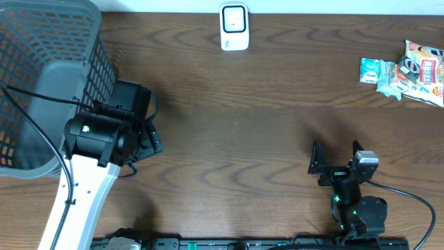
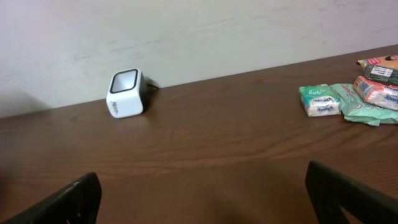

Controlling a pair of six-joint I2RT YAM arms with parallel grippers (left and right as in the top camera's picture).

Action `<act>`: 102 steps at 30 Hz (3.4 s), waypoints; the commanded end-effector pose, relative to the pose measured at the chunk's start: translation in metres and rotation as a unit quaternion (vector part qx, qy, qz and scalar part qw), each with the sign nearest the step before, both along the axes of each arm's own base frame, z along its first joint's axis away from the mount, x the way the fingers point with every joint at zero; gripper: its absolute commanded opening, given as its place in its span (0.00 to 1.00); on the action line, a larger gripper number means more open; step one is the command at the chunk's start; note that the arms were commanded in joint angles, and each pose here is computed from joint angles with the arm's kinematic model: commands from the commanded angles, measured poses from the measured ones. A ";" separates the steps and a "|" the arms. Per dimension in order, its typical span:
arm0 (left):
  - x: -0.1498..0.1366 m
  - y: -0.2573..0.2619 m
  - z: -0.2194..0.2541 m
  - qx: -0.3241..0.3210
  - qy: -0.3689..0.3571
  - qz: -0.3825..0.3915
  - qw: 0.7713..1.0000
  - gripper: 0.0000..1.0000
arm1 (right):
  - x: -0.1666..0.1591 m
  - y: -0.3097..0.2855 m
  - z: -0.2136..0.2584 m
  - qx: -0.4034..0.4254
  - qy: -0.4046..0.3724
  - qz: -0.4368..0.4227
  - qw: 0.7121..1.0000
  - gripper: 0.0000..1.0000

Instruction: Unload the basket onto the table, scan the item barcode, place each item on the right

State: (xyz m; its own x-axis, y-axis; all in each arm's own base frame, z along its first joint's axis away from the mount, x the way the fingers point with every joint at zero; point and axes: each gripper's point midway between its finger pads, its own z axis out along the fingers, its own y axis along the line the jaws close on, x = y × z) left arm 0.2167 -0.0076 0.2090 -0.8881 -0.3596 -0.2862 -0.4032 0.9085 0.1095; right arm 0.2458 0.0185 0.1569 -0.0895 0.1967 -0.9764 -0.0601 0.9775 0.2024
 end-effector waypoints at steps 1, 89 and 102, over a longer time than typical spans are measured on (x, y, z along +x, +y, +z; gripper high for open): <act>-0.001 0.000 0.000 -0.004 0.001 0.008 1.000 0.98 | 0.000 0.001 -0.001 -0.006 0.000 0.001 1.000 0.99; 0.025 -0.038 -0.024 -0.047 -0.621 -0.229 0.748 0.98 | 0.000 0.001 -0.001 -0.006 0.000 0.001 1.000 0.99; 0.025 -0.027 -0.071 -0.037 -0.545 -0.209 0.811 0.98 | 0.000 0.001 -0.001 -0.006 0.000 0.001 1.000 0.99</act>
State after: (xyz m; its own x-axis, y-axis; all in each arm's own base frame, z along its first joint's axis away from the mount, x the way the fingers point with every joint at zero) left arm 0.2423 -0.0389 0.1521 -0.1298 -0.1715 -0.9766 0.1477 0.9706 -0.1901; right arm 0.2458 0.0185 0.1569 -0.0893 0.1937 -0.9770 -0.0604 0.9780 0.1995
